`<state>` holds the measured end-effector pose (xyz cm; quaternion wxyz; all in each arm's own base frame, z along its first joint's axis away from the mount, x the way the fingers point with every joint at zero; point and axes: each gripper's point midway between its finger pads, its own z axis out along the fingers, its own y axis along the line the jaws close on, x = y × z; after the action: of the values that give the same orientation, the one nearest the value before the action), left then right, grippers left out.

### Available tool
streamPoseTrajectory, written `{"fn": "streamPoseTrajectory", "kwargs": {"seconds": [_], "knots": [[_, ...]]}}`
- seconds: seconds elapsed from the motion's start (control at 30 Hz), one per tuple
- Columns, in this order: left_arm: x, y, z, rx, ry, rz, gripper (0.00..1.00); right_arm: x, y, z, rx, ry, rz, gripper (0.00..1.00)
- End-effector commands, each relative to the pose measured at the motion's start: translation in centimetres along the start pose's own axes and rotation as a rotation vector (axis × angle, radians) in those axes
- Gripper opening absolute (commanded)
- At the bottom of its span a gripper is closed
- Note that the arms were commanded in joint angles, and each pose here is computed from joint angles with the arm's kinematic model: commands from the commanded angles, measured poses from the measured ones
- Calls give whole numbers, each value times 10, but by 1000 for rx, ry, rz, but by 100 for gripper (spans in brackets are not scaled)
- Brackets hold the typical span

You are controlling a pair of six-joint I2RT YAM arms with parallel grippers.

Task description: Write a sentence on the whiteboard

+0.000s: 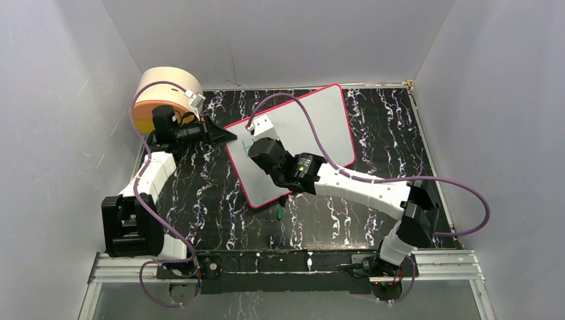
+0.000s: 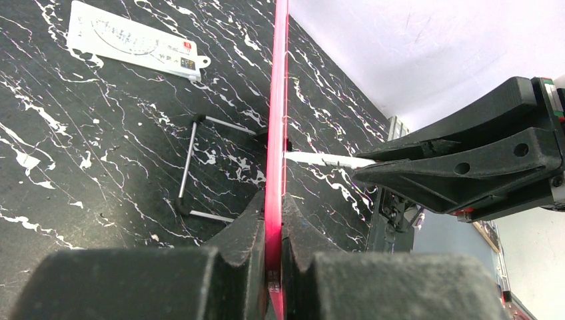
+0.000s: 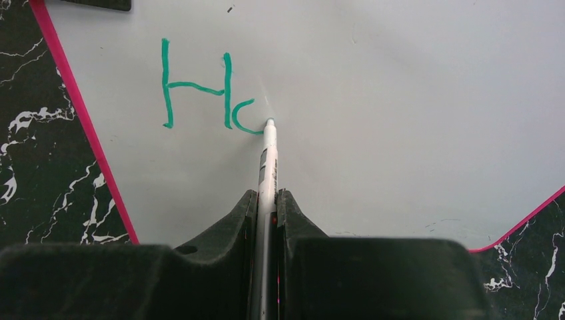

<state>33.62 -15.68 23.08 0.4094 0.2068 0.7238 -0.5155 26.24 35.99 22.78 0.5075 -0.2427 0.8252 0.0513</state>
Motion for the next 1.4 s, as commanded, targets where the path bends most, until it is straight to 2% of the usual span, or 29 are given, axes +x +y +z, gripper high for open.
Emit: {"fn": "streamPoseTrajectory", "kwargs": {"seconds": [0.0,1.37], "knots": [[11,8,4,-26,26,30,0,-32,-7,-4,13,-102,74,0],[11,9,4,-30,27,31,0,-42,8,-8,-74,-121,68,0]]}}
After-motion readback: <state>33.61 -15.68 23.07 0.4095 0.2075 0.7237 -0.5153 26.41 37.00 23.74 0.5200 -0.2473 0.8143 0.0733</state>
